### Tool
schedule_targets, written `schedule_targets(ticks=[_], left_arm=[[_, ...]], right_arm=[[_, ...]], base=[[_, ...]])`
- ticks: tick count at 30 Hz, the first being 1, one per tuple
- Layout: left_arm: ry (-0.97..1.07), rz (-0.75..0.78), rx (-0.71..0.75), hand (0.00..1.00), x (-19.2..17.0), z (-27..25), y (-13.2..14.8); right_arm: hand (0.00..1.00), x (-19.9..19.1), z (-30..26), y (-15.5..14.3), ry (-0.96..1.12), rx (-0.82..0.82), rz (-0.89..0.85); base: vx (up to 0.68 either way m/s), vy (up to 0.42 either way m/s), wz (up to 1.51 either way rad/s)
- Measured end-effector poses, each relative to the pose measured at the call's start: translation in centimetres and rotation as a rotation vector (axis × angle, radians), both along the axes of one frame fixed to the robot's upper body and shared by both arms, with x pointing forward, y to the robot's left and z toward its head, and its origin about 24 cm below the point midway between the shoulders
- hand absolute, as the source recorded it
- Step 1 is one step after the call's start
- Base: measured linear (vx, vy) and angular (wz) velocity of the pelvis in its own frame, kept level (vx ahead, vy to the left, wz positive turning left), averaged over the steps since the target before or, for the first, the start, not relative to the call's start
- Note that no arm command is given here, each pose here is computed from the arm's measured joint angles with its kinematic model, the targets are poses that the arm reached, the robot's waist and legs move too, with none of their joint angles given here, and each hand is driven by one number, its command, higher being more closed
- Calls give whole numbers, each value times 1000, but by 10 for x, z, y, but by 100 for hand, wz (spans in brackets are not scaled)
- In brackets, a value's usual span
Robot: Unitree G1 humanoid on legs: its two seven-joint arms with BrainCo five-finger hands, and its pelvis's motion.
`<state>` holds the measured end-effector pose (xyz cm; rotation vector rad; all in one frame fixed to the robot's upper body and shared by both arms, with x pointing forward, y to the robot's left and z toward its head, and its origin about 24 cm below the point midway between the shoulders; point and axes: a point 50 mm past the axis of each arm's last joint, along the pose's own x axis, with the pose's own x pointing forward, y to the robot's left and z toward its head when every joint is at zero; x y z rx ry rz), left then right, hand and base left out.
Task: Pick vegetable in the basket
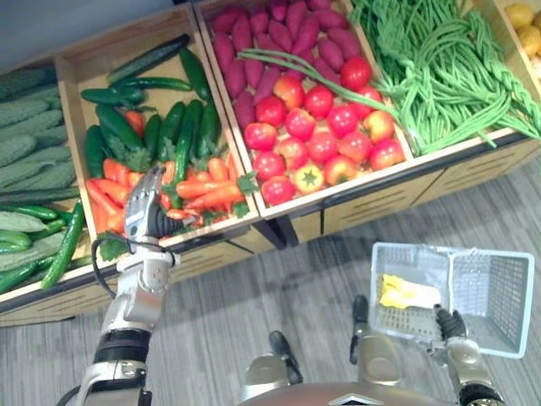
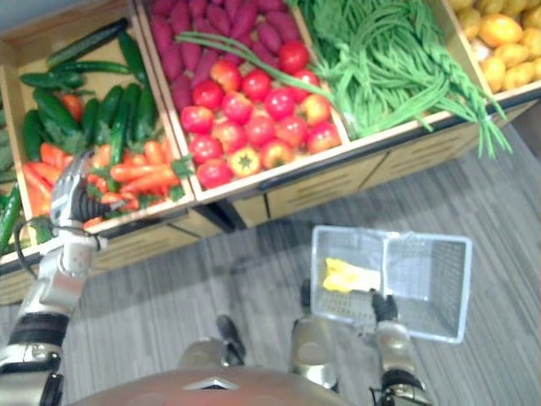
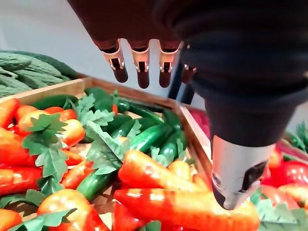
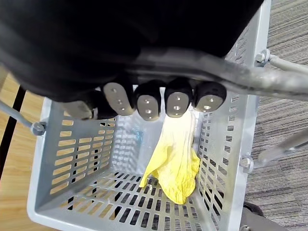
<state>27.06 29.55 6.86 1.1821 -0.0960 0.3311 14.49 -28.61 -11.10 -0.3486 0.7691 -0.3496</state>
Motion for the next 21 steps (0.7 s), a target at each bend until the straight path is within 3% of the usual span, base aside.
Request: schedule_targets(ticks=[21], left_arm=[[12,-157,108,0,46,38,-27]], right_arm=[[100,15,13,0,-74,-28,36]], base=[[-13,-40,-1]])
